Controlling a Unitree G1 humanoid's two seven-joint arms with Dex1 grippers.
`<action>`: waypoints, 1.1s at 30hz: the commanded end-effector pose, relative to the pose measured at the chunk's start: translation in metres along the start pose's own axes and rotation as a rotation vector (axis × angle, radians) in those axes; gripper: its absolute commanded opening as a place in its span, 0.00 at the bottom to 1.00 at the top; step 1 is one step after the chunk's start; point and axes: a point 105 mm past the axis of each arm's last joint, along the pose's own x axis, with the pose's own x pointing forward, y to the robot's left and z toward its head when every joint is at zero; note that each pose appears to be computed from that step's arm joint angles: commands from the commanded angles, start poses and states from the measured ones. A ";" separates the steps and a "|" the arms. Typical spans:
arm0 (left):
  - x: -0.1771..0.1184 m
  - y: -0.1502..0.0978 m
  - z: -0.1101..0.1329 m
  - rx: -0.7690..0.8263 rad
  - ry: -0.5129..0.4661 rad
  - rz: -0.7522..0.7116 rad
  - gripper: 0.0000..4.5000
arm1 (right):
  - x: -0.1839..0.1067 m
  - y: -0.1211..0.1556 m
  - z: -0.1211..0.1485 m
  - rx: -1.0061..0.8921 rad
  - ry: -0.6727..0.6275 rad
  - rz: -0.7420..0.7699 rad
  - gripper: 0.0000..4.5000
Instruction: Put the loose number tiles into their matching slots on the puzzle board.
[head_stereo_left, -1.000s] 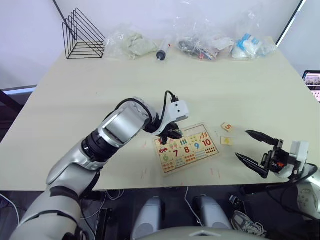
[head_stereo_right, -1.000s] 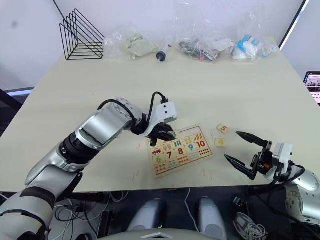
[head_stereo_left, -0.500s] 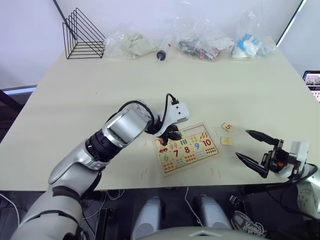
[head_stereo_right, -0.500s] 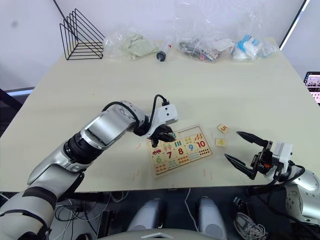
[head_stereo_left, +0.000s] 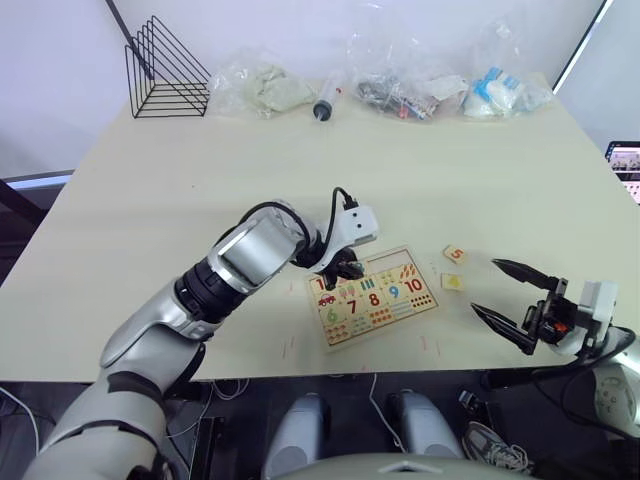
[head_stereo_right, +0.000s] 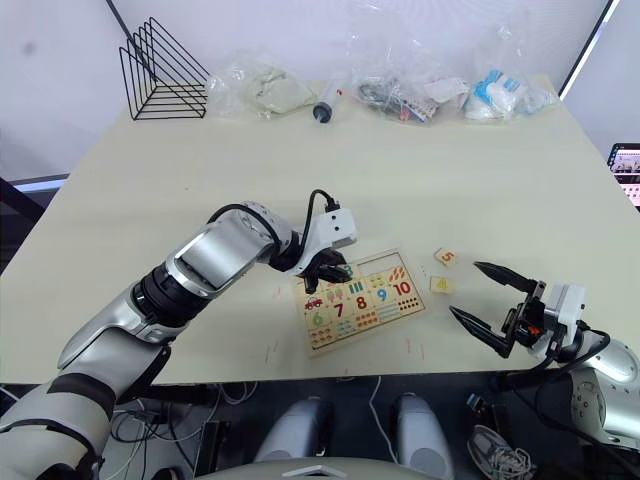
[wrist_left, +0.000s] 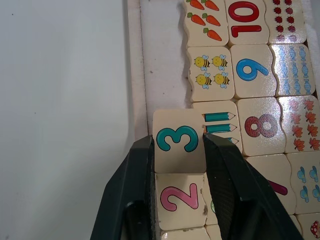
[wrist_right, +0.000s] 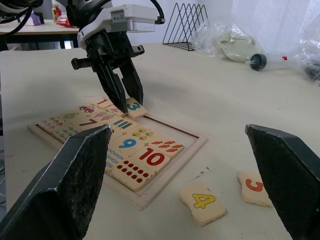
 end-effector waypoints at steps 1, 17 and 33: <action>-0.002 -0.001 0.007 0.044 -0.011 0.009 0.20 | 0.002 -0.002 0.009 -0.038 -0.021 -0.002 1.00; 0.004 -0.004 0.001 0.064 0.007 0.012 0.20 | 0.005 0.000 0.011 -0.040 -0.021 -0.004 1.00; 0.005 0.002 0.002 0.072 0.006 0.040 0.20 | 0.008 0.001 0.011 -0.040 -0.025 -0.007 1.00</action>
